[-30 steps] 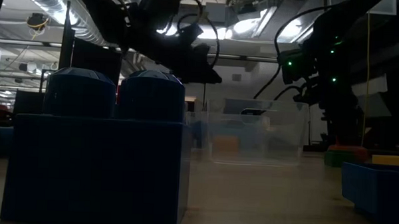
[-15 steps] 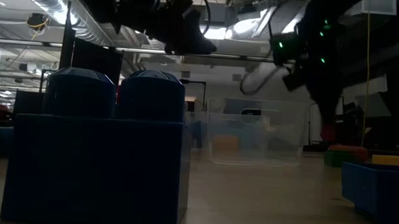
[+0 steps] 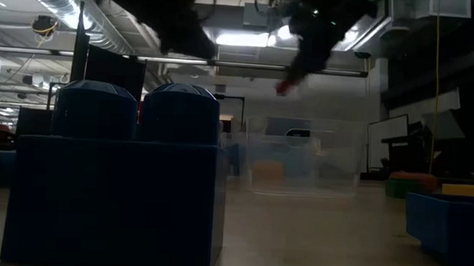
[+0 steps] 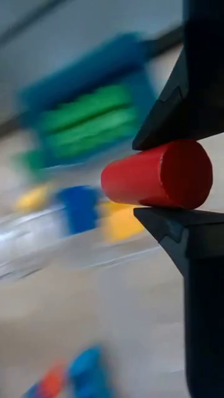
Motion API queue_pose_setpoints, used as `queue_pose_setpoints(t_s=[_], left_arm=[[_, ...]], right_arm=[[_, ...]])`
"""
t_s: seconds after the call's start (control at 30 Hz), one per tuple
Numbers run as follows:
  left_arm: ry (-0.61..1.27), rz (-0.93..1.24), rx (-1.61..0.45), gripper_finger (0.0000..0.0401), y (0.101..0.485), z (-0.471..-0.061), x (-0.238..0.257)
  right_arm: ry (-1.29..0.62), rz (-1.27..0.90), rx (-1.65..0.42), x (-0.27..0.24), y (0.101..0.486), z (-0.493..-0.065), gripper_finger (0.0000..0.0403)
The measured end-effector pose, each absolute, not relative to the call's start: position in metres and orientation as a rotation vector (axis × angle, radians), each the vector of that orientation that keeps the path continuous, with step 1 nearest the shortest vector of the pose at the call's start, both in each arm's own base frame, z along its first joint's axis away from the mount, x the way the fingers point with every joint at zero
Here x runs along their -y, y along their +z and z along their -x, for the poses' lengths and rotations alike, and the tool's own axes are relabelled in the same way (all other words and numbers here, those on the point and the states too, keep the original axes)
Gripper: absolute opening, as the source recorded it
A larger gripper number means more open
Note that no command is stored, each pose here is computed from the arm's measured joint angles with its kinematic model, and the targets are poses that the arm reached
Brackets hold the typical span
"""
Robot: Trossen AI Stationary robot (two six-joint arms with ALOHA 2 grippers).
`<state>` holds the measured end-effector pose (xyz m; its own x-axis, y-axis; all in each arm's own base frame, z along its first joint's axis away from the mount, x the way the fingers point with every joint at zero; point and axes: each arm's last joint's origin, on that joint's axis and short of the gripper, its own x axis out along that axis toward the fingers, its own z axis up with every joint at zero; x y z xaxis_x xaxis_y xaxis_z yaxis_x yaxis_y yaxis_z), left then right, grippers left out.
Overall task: Sort blocks by size
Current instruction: Put the red cylindrical block into the top left transparent bin, then put the blue cylindrical block into the top left transparent bin
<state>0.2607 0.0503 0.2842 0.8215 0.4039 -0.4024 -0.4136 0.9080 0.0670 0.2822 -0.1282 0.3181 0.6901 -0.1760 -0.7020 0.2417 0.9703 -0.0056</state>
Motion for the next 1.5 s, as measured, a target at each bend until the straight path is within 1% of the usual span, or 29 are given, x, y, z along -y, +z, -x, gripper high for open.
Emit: queue_pose_setpoints(t_s=[0.1,0.17,0.37,0.57,0.87,1.07,1.17,1.27,1.4,1.5], left_arm=[[0.441,0.121,-0.475,0.0139,0.288,-0.244,-0.042],[0.444,0.179,-0.521,0.0139,0.289,-0.232,-0.036],[0.47,0.384,-0.627,0.0139,0.286,-0.207,-0.019],[0.414,0.653,-0.745,0.0139,0.279,-0.199,0.001],[0.387,1.007,-0.888,0.0139,0.271,-0.197,0.033],[0.4,1.138,-0.967,0.0139,0.265,-0.198,0.051],[0.432,1.196,-1.009,0.0139,0.259,-0.201,0.061],[0.469,1.232,-1.061,0.0139,0.251,-0.204,0.071],[0.51,1.241,-1.122,0.0139,0.238,-0.21,0.084],[0.552,1.245,-1.168,0.0139,0.229,-0.213,0.091]], right_arm=[[-0.16,-0.056,-0.618,0.132,0.324,-0.297,0.0139],[-0.117,-0.078,-0.613,0.133,0.318,-0.302,0.0139],[-0.114,-0.03,-0.475,0.148,0.302,-0.335,0.014],[-0.101,0.019,-0.331,0.163,0.275,-0.37,0.014],[-0.085,0.029,-0.276,0.176,0.23,-0.398,0.014],[-0.093,0.034,-0.258,0.18,0.211,-0.407,0.0142],[-0.093,0.029,-0.27,0.181,0.205,-0.408,0.0156],[-0.093,0.028,-0.273,0.181,0.203,-0.408,0.0182],[-0.094,0.03,-0.267,0.181,0.203,-0.409,0.0214],[-0.094,0.033,-0.262,0.181,0.204,-0.409,0.0228]])
